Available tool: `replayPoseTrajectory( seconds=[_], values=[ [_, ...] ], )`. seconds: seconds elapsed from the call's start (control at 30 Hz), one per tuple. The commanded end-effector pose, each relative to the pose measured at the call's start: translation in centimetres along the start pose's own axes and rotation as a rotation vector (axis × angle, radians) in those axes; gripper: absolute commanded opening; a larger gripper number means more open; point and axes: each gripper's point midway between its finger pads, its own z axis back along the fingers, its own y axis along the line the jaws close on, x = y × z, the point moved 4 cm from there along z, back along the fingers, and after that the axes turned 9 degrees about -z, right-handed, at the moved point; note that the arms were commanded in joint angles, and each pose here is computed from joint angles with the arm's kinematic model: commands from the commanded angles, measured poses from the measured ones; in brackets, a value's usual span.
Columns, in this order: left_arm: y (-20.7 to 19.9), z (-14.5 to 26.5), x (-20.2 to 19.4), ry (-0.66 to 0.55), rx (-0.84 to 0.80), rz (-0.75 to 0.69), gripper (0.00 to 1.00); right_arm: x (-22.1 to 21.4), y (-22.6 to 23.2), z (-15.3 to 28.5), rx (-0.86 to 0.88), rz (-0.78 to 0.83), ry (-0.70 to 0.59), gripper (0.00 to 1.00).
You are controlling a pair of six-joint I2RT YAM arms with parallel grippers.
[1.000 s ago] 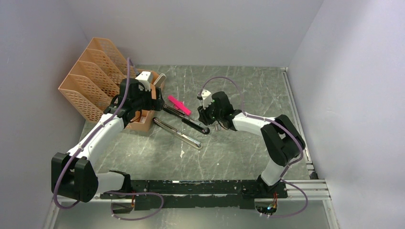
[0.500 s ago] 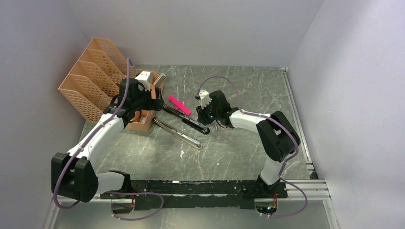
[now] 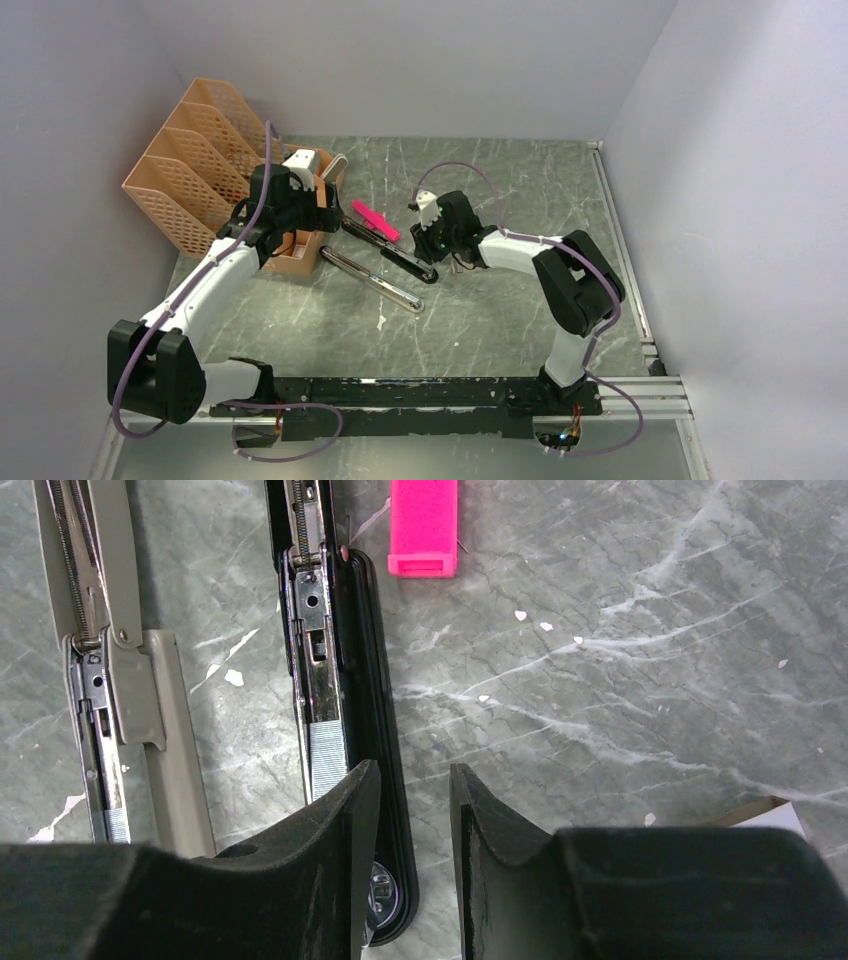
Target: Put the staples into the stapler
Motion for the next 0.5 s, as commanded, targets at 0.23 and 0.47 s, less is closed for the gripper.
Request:
replayPoseTrajectory(
  seconds=[0.23,0.47],
  values=[
    [0.1,-0.3,0.3,-0.027,-0.01,0.007,0.95,2.1,0.5,3.6,-0.028,0.037,-0.149,0.36],
    [0.1,-0.3,0.3,-0.026,-0.011,0.008,0.95,0.6,1.2,3.4,0.027,0.046,-0.085,0.36]
  ],
)
